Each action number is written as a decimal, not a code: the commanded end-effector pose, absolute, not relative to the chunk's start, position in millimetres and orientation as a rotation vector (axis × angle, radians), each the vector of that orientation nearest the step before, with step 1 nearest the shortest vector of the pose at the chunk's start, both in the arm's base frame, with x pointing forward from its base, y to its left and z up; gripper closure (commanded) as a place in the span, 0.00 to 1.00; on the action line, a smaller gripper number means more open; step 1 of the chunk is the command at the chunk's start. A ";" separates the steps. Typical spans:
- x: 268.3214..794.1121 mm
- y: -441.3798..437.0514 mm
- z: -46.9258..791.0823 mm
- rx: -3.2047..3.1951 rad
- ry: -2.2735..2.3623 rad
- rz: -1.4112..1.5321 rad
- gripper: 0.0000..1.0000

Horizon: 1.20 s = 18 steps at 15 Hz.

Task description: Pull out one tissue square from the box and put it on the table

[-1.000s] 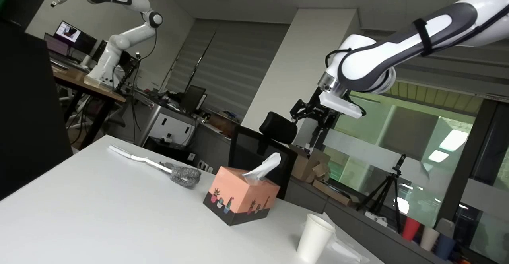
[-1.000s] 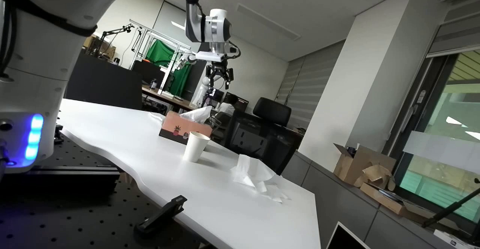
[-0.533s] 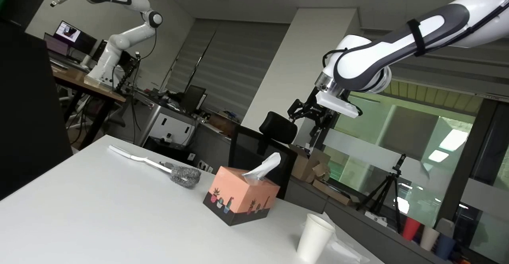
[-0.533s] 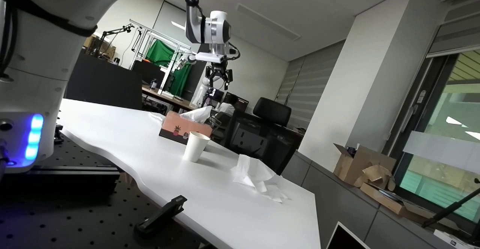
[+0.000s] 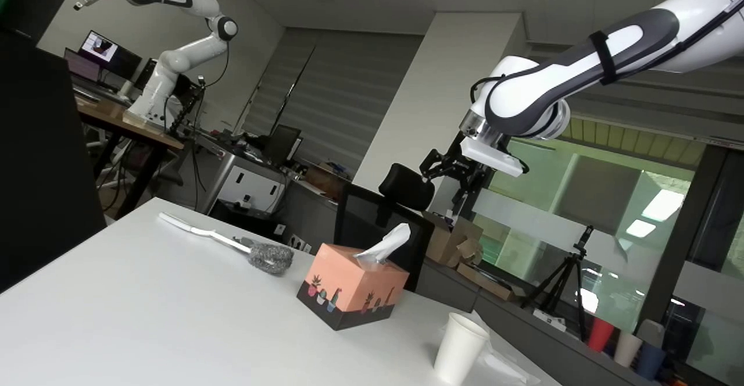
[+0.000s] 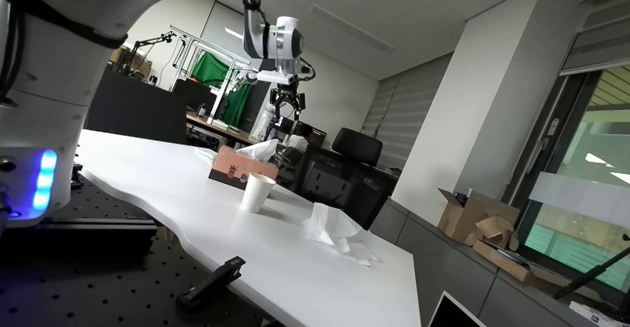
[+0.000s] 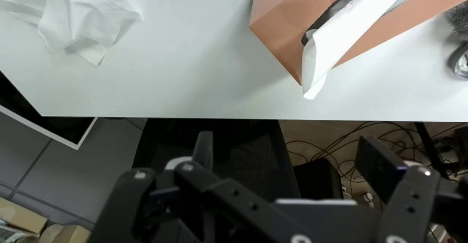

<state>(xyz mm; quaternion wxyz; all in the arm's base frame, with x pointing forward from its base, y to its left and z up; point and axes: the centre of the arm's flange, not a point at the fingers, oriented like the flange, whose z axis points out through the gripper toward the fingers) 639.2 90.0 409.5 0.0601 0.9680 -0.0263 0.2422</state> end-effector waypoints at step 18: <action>699.0 84.7 326.6 3.276 -0.391 0.491 0.49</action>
